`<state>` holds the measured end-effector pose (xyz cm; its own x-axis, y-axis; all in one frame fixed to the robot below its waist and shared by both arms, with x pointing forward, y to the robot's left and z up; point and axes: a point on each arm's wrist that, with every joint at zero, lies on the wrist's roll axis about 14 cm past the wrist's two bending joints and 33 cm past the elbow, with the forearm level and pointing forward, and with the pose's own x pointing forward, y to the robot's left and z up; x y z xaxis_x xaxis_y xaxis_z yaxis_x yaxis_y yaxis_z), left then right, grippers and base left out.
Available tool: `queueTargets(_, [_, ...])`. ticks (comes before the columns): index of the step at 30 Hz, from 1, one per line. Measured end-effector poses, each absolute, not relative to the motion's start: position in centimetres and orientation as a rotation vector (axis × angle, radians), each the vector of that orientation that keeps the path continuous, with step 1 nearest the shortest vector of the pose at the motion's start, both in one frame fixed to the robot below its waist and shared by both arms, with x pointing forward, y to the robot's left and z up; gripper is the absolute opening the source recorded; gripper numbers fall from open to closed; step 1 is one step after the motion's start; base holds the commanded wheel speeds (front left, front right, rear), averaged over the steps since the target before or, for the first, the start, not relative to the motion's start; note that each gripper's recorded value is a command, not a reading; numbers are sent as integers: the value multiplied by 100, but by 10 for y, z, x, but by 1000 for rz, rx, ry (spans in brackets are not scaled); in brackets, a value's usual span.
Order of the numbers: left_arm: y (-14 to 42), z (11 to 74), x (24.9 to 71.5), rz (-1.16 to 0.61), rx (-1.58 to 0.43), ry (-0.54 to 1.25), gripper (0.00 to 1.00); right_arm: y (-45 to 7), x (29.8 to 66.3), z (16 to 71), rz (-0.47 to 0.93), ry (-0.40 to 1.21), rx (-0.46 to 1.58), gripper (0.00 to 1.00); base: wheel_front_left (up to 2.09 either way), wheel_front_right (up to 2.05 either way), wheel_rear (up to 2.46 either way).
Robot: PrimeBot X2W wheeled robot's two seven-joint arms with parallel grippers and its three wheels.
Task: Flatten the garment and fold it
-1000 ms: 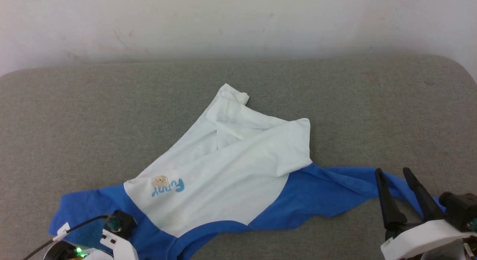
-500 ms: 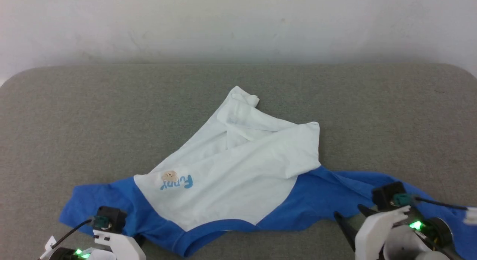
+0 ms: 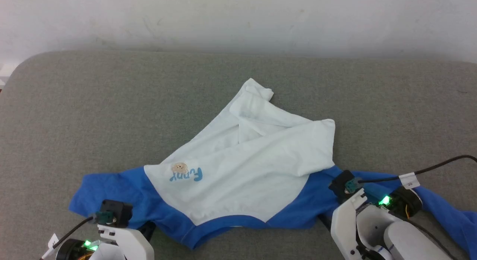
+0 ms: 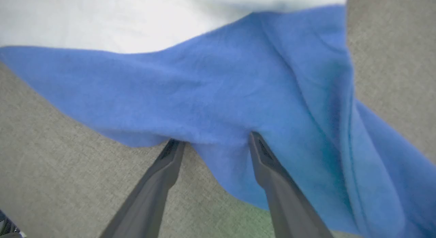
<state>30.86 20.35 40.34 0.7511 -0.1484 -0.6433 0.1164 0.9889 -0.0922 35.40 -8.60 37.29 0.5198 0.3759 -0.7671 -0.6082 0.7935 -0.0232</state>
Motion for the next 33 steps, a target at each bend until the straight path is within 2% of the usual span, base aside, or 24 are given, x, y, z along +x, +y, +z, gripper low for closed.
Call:
queueTargets(3, [204, 402, 308, -140, -54, 707, 0, -81, 358, 368, 623, 837, -323, 100, 0, 0, 0])
queueTargets(4, [204, 402, 308, -139, -61, 710, 0, -80, 358, 366, 628, 844, -327, 89, 0, 0, 0])
queueTargets(6, [203, 402, 308, -138, -66, 711, 0, -79, 356, 362, 636, 872, -328, 0, 0, 0, 0])
queueTargets(10, [202, 403, 307, -144, -74, 703, 0, -78, 355, 360, 638, 933, -313, 0, 0, 0, 0])
queueTargets(14, [200, 410, 311, -147, -80, 665, 0, -78, 359, 367, 634, 887, -285, 0, 0, 0, 0])
queueTargets(18, [202, 431, 322, -139, -84, 562, 0, -80, 375, 393, 595, 733, -208, 0, 0, 0, 0])
queueTargets(24, [209, 506, 351, -110, -64, 260, 0, -98, 407, 482, 490, 397, -131, 0, 0, 0, 0])
queueTargets(33, [206, 652, 385, -125, -17, -204, 0, -116, 404, 621, 389, 1, -159, 0, 0, 0, 0])
